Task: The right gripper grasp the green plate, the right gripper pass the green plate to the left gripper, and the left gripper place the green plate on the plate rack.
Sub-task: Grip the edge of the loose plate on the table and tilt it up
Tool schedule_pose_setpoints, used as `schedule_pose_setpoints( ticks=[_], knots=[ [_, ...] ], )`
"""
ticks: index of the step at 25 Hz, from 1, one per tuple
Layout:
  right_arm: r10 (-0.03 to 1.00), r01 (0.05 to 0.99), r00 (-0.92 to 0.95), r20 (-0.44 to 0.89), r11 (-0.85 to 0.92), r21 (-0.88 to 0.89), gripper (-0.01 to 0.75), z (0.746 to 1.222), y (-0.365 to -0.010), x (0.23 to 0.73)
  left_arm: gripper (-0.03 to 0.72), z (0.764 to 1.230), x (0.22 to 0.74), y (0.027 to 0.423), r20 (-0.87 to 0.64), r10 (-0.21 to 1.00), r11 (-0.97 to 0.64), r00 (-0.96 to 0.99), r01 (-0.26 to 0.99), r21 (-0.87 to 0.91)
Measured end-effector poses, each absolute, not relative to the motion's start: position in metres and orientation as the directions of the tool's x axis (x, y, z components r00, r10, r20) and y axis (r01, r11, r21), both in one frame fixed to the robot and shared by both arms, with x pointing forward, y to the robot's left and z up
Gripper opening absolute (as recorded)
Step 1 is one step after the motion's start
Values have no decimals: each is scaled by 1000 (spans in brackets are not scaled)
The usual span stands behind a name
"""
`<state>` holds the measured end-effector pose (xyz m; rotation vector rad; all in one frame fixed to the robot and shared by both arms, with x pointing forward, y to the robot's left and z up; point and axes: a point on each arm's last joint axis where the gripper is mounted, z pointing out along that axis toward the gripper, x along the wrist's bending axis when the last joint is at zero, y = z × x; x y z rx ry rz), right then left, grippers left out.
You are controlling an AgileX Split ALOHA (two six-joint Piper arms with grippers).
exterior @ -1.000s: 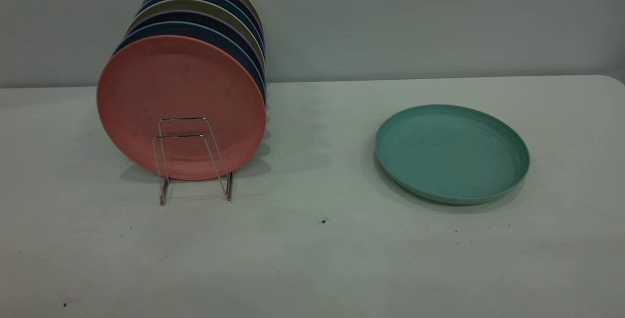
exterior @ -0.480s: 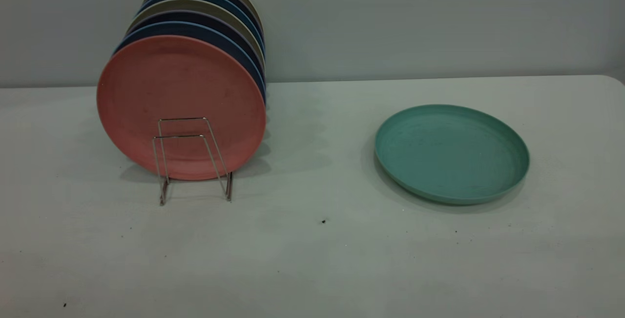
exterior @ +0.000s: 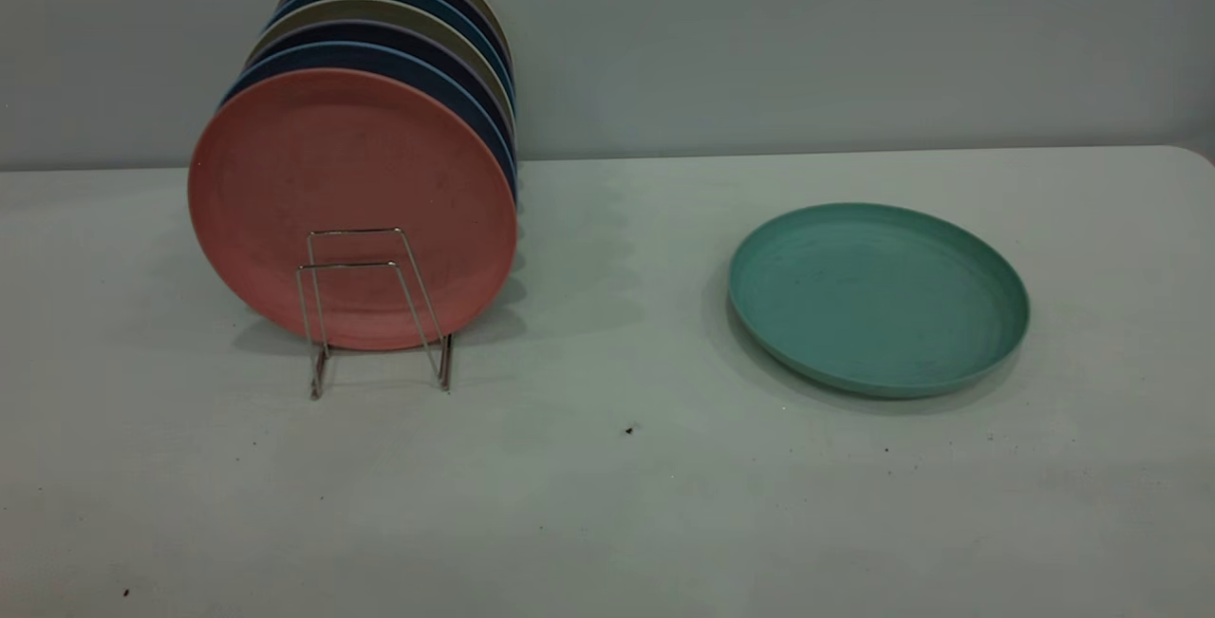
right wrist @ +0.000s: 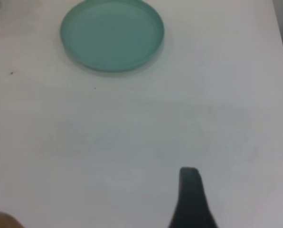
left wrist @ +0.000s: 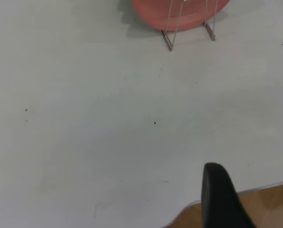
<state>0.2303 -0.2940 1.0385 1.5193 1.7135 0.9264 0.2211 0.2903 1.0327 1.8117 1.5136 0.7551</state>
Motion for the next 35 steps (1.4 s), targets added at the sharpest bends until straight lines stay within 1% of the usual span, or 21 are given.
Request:
schedule_pose_setpoints(
  ticks=[16, 18, 21, 22, 25, 29, 32, 35],
  knots=[
    [994, 525, -110, -22, 77, 848, 552, 1039, -294, 230, 375, 1033, 221, 290, 16, 986, -117, 169, 606, 787],
    [994, 497, -110, -28, 79, 864, 552, 1043, -294, 230, 375, 1037, 222, 290, 22, 986, -115, 165, 584, 804],
    [993, 399, -116, -21, 65, 915, 552, 1057, -293, 239, 375, 1046, 228, 291, 30, 988, -103, 151, 503, 858],
    [992, 365, -123, -3, 48, 930, 552, 1062, -291, 244, 375, 1048, 233, 291, 28, 989, -98, 148, 494, 864],
    [984, 344, -163, 72, -12, 939, 552, 1073, -284, 268, 381, 1055, 255, 289, -4, 989, -75, 150, 516, 853],
    [953, 413, -247, 175, -60, 909, 552, 1076, -272, 311, 445, 1058, 294, 284, -66, 980, -58, 190, 585, 809],
    [920, 493, -299, 253, -78, 867, 552, 1069, -263, 347, 509, 1058, 321, 278, -115, 967, -43, 229, 589, 807],
    [886, 570, -334, 322, -82, 818, 552, 1057, -255, 385, 528, 1055, 343, 274, -165, 955, -19, 248, 604, 797]
  ],
)
